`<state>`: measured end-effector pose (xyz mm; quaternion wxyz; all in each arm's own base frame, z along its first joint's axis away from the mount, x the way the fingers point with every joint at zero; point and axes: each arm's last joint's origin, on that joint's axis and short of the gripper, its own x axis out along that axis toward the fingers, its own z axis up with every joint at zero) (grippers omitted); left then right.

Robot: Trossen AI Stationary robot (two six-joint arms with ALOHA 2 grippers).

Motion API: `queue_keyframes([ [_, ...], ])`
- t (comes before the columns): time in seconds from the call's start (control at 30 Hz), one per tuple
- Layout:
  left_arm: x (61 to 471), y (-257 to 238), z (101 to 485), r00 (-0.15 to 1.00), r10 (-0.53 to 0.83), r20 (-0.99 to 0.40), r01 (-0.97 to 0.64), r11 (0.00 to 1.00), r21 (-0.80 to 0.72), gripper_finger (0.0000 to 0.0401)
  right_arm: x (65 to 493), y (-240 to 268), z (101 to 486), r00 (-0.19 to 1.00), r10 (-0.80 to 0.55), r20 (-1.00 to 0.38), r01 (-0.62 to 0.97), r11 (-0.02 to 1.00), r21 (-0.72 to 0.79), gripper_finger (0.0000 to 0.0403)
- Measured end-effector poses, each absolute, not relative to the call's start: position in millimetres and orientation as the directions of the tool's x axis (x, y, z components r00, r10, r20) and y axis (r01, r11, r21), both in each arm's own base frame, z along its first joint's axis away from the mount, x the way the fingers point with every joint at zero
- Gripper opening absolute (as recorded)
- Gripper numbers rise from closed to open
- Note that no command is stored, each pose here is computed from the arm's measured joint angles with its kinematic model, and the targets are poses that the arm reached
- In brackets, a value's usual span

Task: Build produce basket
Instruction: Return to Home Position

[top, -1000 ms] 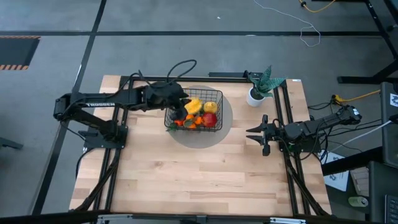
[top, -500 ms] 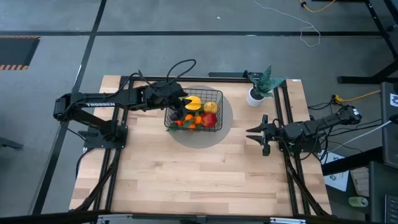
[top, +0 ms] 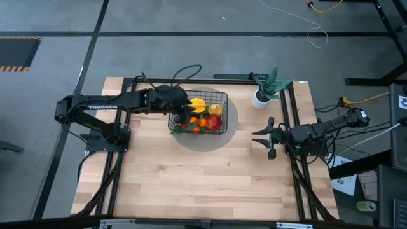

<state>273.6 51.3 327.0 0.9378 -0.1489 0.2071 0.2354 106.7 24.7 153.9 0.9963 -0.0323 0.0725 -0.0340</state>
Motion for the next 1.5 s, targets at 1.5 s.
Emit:
queue_keyframes([
  [1.5, 141, -32, 330, 0.889, 0.155, -0.43, -0.189, 0.981, -0.036, 0.0153, 108, 25, 167, 0.997, -0.069, -0.016, 0.067, 0.99, -0.123, 0.0122],
])
